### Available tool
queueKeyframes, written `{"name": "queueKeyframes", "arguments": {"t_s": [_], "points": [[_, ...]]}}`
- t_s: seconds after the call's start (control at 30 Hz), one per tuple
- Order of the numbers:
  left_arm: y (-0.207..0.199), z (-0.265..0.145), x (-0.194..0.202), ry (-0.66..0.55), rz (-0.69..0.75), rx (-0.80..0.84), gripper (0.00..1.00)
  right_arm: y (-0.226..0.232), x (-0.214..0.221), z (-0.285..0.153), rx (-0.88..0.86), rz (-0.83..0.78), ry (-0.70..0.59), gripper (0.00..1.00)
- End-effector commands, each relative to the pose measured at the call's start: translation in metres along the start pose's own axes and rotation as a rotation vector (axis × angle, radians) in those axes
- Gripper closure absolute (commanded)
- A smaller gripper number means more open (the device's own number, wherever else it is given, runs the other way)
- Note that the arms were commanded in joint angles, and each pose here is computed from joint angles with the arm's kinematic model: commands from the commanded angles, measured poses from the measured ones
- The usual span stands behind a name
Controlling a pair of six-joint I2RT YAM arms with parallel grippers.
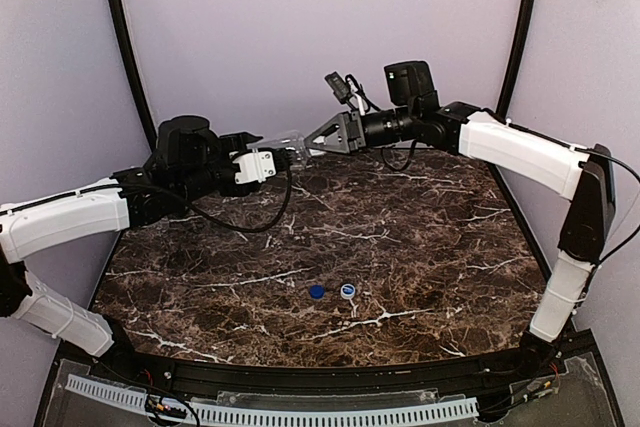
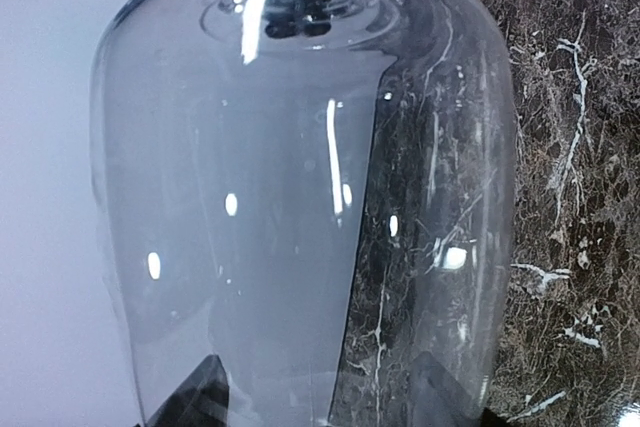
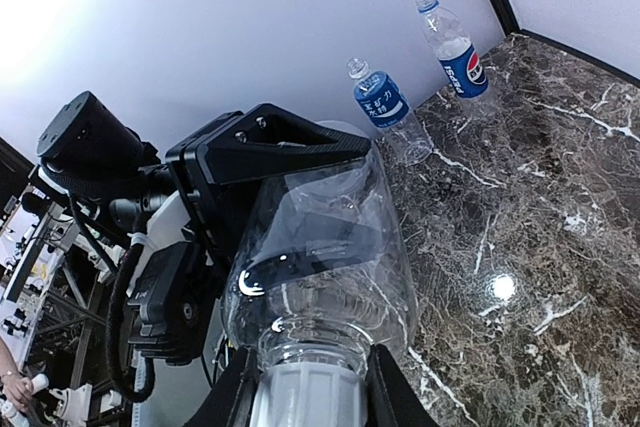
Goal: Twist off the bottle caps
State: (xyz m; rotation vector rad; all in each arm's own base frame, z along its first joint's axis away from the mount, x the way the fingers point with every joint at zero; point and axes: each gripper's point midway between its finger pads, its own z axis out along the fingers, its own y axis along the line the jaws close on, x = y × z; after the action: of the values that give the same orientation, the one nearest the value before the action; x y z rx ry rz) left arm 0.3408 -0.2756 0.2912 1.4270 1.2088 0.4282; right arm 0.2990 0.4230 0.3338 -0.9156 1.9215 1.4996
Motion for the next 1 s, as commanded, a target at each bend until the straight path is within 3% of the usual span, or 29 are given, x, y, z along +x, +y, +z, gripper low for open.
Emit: {"name": "queueKeyframes", "arguments": {"t_s": [0.0, 0.13, 0.33, 0.47, 0.6, 0.7, 0.87, 0.97], "points": [[-0.001, -0.001, -0.003, -0.012, -0.006, 0.004, 0.49, 0.011, -0.005, 0.0, -0.035, -0.054, -0.007, 0.72], [-0.002, -0.001, -0.002, -0.01, -0.005, 0.004, 0.49, 0.016, -0.003, -0.004, -0.034, -0.072, 0.005, 0.46], [-0.002, -0.002, -0.002, -0.011, -0.002, 0.003, 0.49, 0.011, 0.001, -0.012, 0.013, -0.079, 0.0, 0.44], [-0.003, -0.002, -0.002, -0.012, 0.0, 0.006, 0.49, 0.01, 0.003, -0.013, 0.021, -0.075, 0.001, 0.52], [-0.003, -0.002, -0.002, -0.011, 0.0, 0.006, 0.49, 0.01, 0.003, -0.015, 0.018, -0.074, 0.003, 0.69], [-0.003, -0.002, -0.002, -0.012, -0.002, 0.007, 0.49, 0.009, 0.004, -0.014, 0.014, -0.071, 0.009, 1.0], [-0.01, -0.005, -0.01, -0.052, -0.067, 0.065, 0.5, 0.011, 0.009, -0.014, 0.012, -0.104, 0.038, 1.0], [-0.047, -0.017, -0.018, -0.088, -0.161, 0.286, 0.53, 0.019, 0.01, -0.016, 0.023, -0.219, 0.053, 1.0]]}}
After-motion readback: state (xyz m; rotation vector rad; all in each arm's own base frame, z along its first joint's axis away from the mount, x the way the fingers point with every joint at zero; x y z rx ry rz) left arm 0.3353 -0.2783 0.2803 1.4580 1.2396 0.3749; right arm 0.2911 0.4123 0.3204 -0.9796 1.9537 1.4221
